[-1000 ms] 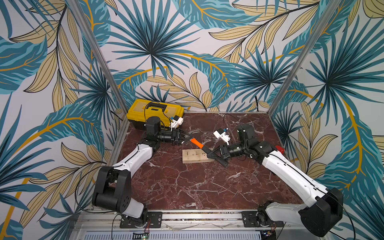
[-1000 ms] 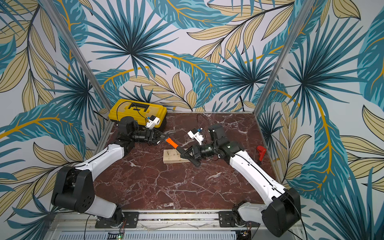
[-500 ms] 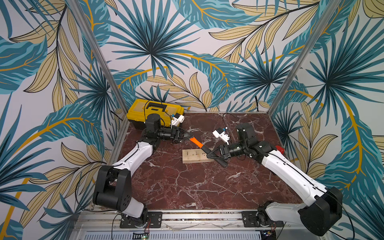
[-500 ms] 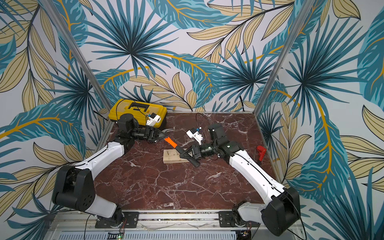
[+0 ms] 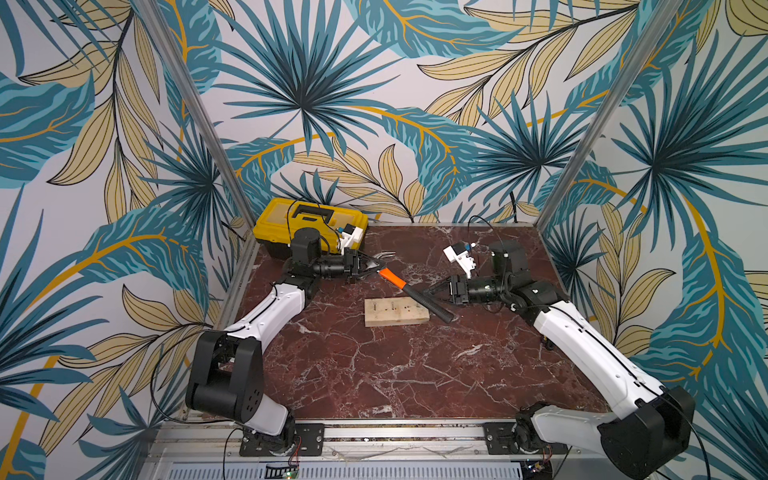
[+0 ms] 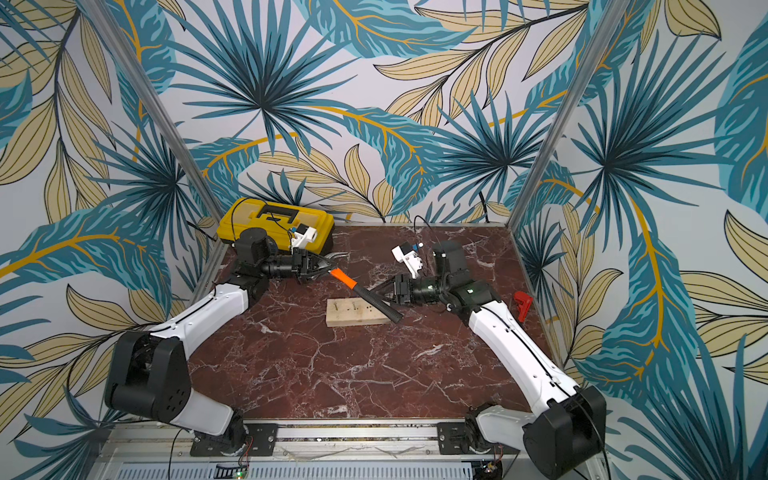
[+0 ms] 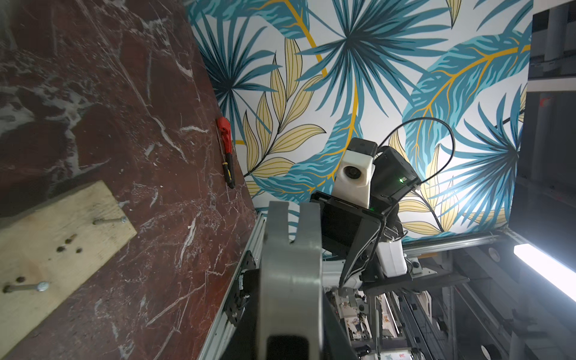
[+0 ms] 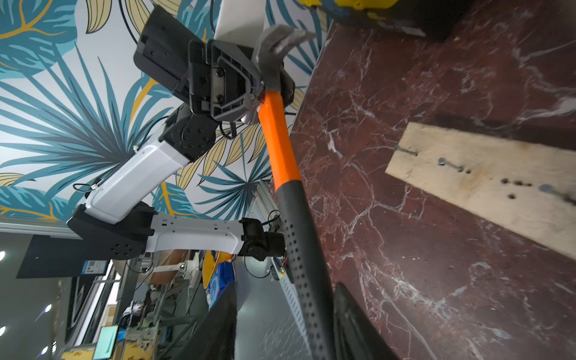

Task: Use a claw hammer to pull out a nail
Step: Pick up the hammer at the center of the board.

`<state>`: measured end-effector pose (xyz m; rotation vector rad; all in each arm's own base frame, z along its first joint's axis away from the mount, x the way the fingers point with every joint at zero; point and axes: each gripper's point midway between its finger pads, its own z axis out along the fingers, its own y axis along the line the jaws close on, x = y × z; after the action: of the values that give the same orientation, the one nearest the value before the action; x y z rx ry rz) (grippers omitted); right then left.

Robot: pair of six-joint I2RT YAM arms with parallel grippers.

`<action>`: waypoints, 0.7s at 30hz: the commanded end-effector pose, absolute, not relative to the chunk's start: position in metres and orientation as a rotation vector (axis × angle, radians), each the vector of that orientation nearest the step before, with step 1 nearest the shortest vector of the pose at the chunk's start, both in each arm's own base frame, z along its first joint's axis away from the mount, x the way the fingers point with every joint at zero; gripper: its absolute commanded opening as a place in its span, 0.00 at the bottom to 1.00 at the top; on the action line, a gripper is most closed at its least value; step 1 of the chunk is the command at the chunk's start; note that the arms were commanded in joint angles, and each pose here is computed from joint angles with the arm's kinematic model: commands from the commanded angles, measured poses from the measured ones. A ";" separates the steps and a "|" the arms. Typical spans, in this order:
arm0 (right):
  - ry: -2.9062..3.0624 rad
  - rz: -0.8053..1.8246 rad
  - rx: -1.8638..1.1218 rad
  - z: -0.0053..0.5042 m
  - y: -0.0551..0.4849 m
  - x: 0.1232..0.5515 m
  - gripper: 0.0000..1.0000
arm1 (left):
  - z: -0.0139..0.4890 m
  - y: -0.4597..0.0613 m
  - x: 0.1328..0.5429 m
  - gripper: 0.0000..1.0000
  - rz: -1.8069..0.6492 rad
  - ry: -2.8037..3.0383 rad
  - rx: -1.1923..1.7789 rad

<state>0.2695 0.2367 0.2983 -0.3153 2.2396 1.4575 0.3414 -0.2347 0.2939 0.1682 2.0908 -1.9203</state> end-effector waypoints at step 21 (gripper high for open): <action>1.686 1.215 0.309 0.313 0.155 0.326 0.71 | 0.365 -0.223 0.371 0.00 -1.632 1.790 -0.192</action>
<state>0.3167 0.1614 0.2791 0.2688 1.9171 1.1441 0.3770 -0.2243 0.3208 -0.2360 1.9439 -1.6249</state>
